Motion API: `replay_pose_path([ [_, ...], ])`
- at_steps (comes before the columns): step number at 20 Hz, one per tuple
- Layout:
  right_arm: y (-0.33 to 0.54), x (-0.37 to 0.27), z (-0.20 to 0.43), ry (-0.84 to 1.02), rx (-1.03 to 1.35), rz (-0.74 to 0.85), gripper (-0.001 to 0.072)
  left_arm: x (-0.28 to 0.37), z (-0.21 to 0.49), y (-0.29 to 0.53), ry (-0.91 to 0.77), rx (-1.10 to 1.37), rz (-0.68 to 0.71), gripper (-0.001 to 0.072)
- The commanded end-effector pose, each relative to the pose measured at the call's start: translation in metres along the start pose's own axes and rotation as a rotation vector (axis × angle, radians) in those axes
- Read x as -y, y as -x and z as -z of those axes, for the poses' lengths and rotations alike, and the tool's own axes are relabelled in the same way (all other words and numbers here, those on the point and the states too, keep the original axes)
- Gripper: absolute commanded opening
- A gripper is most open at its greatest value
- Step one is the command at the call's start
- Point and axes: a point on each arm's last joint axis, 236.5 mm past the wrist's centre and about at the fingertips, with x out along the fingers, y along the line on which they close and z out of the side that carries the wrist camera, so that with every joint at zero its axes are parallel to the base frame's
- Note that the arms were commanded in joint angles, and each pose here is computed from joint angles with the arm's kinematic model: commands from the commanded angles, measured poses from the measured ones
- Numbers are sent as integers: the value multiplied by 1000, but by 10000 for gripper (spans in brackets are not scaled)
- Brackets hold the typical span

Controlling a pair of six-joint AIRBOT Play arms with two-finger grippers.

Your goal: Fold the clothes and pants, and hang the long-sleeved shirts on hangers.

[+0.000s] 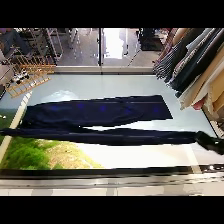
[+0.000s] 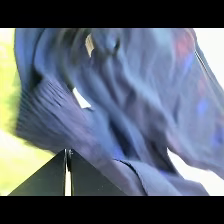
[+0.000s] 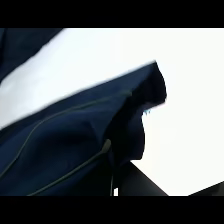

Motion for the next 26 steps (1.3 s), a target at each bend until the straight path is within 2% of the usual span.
replay_pose_path([
  [1, 29, -28, -34, 102, 72, -19, 7, 3, 4, 42, -49, -1, -53, 10],
  [6, -68, -70, -78, 177, 37, -74, 6, 18, -23, 34, -7, 80, -4, 10],
  [8, -114, -80, -88, 152, -37, -79, 7, 27, -23, 18, -6, 54, 39, 12],
  [9, -132, -83, -85, 136, -83, -84, 7, 24, -14, 11, -15, 7, 24, 37],
  [11, -153, -90, -74, 149, -141, -93, 8, 6, 19, -1, -1, -129, -62, 362],
  [20, -140, -95, -71, 234, -139, -63, 9, -42, 153, -68, 206, -218, -138, 370],
  [23, -140, -89, -68, 250, -154, -42, 9, -55, 173, -81, 241, -192, -168, 373],
  [25, -140, -89, -67, 252, -158, -41, 9, -66, 171, -87, 287, -149, -198, 469],
  [26, -140, -89, -66, 252, -163, -41, 9, -69, 164, -90, 322, -105, -203, 486],
])
